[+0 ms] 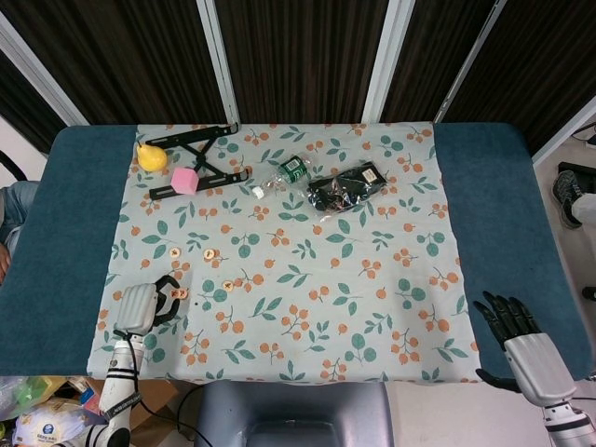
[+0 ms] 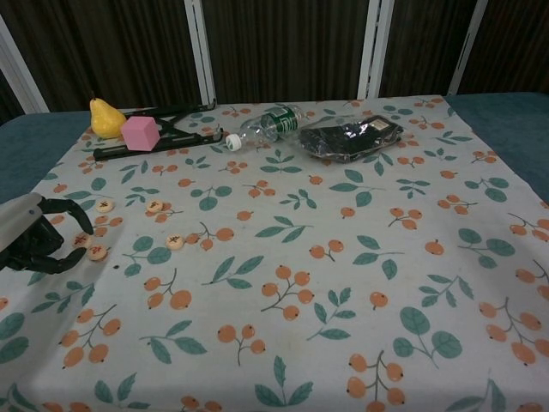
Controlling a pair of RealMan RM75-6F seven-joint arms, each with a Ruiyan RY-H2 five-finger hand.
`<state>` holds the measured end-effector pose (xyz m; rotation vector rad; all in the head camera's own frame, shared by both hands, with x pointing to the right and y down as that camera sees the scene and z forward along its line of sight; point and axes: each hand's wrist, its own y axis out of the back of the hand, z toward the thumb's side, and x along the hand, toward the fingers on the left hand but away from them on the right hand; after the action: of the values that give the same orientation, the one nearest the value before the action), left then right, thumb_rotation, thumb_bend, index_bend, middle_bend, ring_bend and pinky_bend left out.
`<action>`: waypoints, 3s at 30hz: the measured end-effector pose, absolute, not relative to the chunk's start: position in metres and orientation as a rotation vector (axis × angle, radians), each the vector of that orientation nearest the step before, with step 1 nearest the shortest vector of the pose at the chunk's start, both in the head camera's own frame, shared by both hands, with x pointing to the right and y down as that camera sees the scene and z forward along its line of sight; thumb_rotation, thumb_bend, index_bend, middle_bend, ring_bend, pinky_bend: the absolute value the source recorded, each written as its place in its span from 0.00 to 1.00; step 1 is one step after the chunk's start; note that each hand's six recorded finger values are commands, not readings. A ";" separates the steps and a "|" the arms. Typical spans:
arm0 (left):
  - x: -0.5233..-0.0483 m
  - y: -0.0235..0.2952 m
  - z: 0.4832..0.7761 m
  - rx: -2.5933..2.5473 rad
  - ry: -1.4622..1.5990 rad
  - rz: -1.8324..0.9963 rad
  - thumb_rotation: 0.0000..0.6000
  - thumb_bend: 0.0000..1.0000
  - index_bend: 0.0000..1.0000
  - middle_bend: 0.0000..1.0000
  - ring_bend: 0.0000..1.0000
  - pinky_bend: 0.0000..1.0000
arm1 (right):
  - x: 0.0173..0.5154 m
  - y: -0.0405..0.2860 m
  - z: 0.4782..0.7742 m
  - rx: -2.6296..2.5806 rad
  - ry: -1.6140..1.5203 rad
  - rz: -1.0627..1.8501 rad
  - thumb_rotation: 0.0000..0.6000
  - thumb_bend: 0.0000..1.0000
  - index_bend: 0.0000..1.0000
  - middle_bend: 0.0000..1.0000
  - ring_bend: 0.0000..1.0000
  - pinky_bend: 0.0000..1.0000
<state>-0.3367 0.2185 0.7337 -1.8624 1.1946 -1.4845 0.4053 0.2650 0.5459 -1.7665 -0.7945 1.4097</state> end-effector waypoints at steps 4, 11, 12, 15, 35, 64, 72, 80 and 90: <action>-0.334 0.219 0.739 -1.868 1.190 -1.493 1.00 0.40 0.49 1.00 1.00 1.00 | 0.406 0.265 0.546 -1.766 -0.798 1.410 1.00 0.20 0.00 0.00 0.00 0.06; -0.331 0.216 0.744 -1.846 1.171 -1.492 1.00 0.40 0.48 1.00 1.00 1.00 | 0.406 0.264 0.546 -1.766 -0.798 1.410 1.00 0.20 0.00 0.00 0.00 0.06; -0.330 0.216 0.745 -1.844 1.168 -1.495 1.00 0.40 0.48 1.00 1.00 1.00 | 0.406 0.264 0.546 -1.765 -0.799 1.410 1.00 0.20 0.00 0.00 0.00 0.06; -0.331 0.215 0.747 -1.843 1.168 -1.505 1.00 0.40 0.47 1.00 1.00 1.00 | 0.406 0.264 0.546 -1.766 -0.799 1.409 1.00 0.20 0.00 0.00 0.00 0.06; -0.333 0.216 0.750 -1.858 1.160 -1.528 1.00 0.40 0.41 1.00 1.00 1.00 | 0.406 0.264 0.546 -1.762 -0.801 1.412 1.00 0.20 0.00 0.00 0.00 0.06; -0.246 0.202 0.756 -1.904 1.073 -1.459 1.00 0.40 0.38 1.00 1.00 1.00 | 0.408 0.261 0.544 -1.772 -0.806 1.405 1.00 0.20 0.00 0.00 0.00 0.06; -0.237 0.202 0.762 -1.882 1.048 -1.476 1.00 0.40 0.40 1.00 1.00 1.00 | 0.408 0.261 0.544 -1.774 -0.808 1.403 1.00 0.20 0.00 0.00 0.00 0.06; -0.237 0.202 0.766 -1.875 1.044 -1.485 1.00 0.40 0.42 1.00 1.00 1.00 | 0.408 0.261 0.544 -1.773 -0.811 1.403 1.00 0.20 0.00 0.00 0.00 0.06; -0.232 0.202 0.766 -1.880 1.039 -1.478 1.00 0.40 0.42 1.00 1.00 1.00 | 0.408 0.260 0.544 -1.772 -0.812 1.402 1.00 0.20 0.00 0.00 0.00 0.06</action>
<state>-0.2322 0.2016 0.7663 -1.8802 1.0391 -1.4782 0.4079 0.2600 0.5439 -1.7723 -0.8120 1.4023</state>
